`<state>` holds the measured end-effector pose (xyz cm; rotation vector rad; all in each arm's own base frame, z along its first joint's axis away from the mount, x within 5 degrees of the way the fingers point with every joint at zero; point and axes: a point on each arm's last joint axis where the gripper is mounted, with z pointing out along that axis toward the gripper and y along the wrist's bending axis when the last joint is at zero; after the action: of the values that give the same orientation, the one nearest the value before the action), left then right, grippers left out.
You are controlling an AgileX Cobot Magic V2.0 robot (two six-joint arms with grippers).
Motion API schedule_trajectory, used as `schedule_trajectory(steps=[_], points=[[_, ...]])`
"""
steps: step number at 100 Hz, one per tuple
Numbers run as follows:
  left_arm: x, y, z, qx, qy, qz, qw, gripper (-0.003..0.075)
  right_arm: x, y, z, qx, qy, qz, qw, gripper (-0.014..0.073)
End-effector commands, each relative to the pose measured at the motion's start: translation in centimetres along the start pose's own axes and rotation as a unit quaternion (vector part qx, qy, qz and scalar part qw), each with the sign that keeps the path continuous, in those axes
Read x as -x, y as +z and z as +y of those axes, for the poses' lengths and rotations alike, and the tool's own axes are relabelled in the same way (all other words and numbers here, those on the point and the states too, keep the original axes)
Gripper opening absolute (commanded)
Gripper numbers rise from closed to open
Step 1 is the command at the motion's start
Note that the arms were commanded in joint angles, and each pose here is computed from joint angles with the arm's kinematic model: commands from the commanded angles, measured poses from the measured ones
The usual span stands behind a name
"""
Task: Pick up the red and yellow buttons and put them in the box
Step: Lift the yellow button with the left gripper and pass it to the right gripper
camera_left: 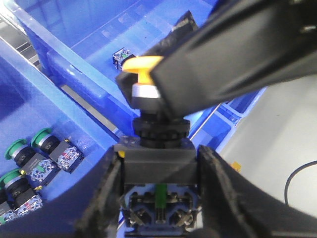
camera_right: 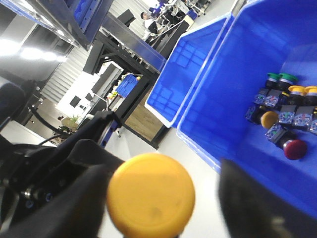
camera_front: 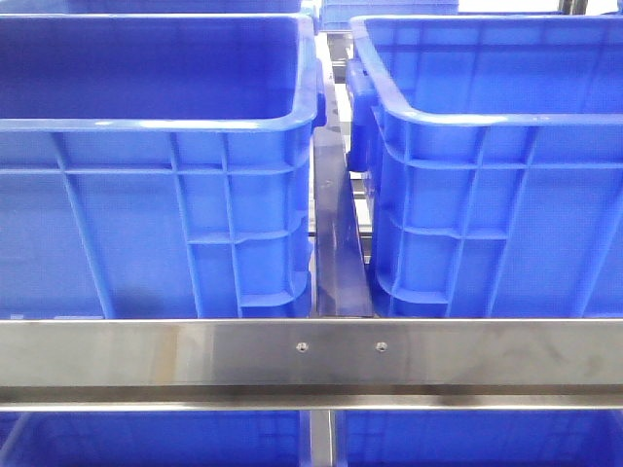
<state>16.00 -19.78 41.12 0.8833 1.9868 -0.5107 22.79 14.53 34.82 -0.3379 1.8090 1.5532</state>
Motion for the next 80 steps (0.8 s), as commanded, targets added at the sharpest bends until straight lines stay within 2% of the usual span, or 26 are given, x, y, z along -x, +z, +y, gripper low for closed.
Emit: schedule_trajectory(steps=[1,9,18,25,37,44,50,67,80], points=[[1.5,-1.4,-0.2,-0.009,0.000,-0.058,0.998,-0.0019,1.6,-0.3,2.3,0.066,0.014,-0.050,0.996,0.0330],[1.4,-1.4,-0.2,-0.008,0.000,-0.055,0.998,-0.0016,1.6,-0.3,2.4,0.068,0.014,-0.049,0.996,0.0218],[1.3,-1.4,-0.2,-0.007,0.001,-0.052,0.999,0.0038,1.6,-0.3,2.4,0.070,0.013,-0.048,0.996,0.0165],[1.3,-1.4,-0.2,-0.005,0.002,-0.047,0.999,0.0156,1.6,-0.3,2.4,0.070,0.013,-0.048,0.996,0.0162],[1.2,-1.4,-0.2,-0.005,0.002,-0.043,0.999,0.0467,1.6,-0.3,2.4,0.070,0.013,-0.048,0.996,0.0162],[1.2,-1.4,-0.2,-0.003,0.004,-0.044,0.999,0.0580,1.6,-0.3,2.4,0.069,0.011,-0.048,0.996,0.0162],[1.2,-1.4,-0.1,-0.002,0.006,-0.045,0.999,0.0613,1.7,-0.3,2.4,0.067,0.001,-0.050,0.996,0.0162],[1.3,-1.8,0.0,0.004,0.001,-0.049,0.999,0.0601,2.1,-0.4,1.9,0.037,-0.027,-0.068,0.997,0.0162],[1.1,-2.6,1.1,0.032,-0.017,-0.060,0.998,0.0601,2.4,-0.4,1.4,0.005,-0.049,-0.081,0.995,0.0162]])
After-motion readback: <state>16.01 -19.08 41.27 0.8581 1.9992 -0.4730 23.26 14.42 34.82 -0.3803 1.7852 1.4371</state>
